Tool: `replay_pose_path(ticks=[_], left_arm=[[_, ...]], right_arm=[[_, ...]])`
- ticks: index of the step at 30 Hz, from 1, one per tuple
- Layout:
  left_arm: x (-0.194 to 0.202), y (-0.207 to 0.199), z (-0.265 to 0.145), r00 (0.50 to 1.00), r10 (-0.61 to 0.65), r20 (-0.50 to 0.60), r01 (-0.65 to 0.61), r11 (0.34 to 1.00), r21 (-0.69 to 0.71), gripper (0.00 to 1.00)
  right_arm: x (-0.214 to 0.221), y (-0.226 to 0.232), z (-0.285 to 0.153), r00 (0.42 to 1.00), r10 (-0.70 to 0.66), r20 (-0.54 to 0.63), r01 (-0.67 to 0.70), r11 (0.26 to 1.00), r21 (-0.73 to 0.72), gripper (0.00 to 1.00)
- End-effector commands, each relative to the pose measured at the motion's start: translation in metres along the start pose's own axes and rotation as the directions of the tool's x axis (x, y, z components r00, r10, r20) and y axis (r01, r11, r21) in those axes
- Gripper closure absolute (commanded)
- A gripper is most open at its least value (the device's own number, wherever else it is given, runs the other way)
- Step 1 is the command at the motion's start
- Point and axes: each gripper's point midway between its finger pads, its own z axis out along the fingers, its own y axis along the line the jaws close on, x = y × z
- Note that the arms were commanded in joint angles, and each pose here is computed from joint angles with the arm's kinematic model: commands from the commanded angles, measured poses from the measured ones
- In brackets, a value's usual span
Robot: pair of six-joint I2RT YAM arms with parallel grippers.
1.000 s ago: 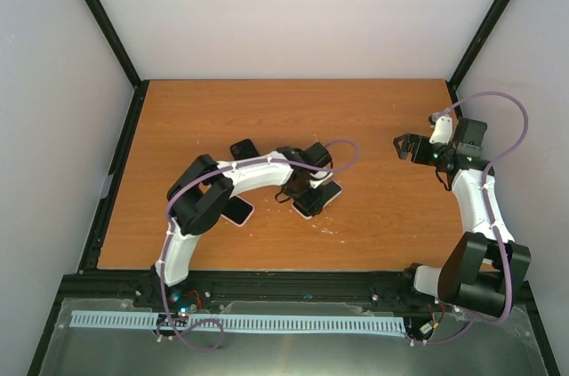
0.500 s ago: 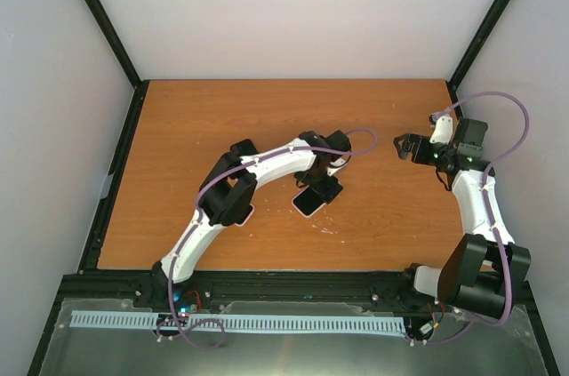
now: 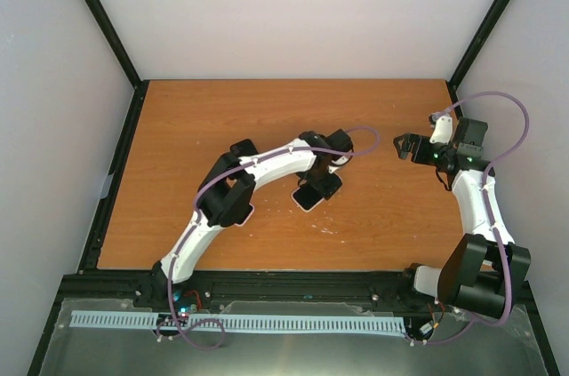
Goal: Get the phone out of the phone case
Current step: Move the phone to the center of the board, then pick up the phone at the center of the board.
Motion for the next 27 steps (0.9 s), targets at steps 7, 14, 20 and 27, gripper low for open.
replay_pose_path(ticks=[7, 14, 20, 27], left_arm=[[-0.107, 0.012, -0.137, 0.785, -0.258, 0.563, 0.199, 0.966, 0.165, 0.38], [-0.136, 0.023, -0.211, 0.546, -0.496, 0.676, 0.178, 0.856, 0.485, 0.51], [-0.144, 0.023, -0.240, 0.451, -0.584, 0.675, 0.160, 0.797, 0.583, 0.50], [-0.139, 0.018, -0.247, 0.385, -0.672, 0.633, 0.132, 0.719, 0.683, 0.50]], right_arm=[[-0.007, 0.003, -0.012, 0.999, -0.036, 0.038, 0.036, 0.999, 0.008, 0.00], [-0.014, 0.049, -0.028, 0.988, -0.145, 0.050, 0.152, 0.967, -0.204, 0.00], [0.010, 0.085, -0.038, 0.975, -0.220, 0.035, 0.217, 0.903, -0.371, 0.10], [0.028, 0.127, -0.025, 0.915, -0.403, 0.027, 0.379, 0.832, -0.405, 0.20]])
